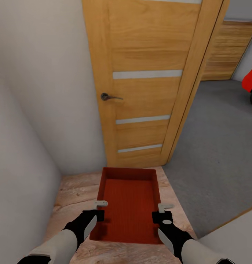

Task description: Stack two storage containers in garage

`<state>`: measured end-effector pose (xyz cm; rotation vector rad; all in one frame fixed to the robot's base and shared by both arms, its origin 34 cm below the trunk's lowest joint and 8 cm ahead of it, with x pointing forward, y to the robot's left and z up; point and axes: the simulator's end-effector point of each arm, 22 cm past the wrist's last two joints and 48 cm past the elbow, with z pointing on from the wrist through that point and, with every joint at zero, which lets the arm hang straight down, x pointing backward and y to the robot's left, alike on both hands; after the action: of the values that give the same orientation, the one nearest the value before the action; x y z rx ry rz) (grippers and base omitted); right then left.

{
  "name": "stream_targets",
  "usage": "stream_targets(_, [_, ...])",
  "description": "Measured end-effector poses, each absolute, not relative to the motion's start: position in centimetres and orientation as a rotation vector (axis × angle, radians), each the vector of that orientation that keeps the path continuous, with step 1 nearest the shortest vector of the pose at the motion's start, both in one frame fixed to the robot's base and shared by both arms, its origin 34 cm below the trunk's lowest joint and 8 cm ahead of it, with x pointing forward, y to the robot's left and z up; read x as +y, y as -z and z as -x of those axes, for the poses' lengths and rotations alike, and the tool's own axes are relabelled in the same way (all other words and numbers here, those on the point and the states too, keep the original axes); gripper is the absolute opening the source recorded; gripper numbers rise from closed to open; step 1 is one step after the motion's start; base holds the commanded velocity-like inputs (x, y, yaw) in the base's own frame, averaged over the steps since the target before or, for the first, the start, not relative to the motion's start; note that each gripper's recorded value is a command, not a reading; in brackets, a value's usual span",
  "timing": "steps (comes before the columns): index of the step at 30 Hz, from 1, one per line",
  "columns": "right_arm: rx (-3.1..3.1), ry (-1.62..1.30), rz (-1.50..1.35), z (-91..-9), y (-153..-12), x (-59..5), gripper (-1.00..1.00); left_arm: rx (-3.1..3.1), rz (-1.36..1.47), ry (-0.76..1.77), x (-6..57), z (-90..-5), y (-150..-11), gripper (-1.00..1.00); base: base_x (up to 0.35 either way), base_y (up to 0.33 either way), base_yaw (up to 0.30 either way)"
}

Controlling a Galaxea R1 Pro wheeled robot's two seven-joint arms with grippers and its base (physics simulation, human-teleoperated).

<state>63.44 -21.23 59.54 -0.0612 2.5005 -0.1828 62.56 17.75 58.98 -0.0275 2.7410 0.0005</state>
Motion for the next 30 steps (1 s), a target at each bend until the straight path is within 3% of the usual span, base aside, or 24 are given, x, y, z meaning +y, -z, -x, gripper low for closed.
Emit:
stream_targets(20, [2.503, 0.184, 0.059, -63.25, -59.41, -21.25, -1.0, 2.743, 0.022, -0.003, 17.74, -62.5, -58.95, -1.0, 0.152, 0.279, -0.217])
stream_targets(30, [2.503, 0.184, 0.061, -63.35, -59.45, -21.21, -1.0, 2.744, 0.025, -0.001, 17.78, -62.51, -58.93, -1.0, 0.049, 0.061, -0.246])
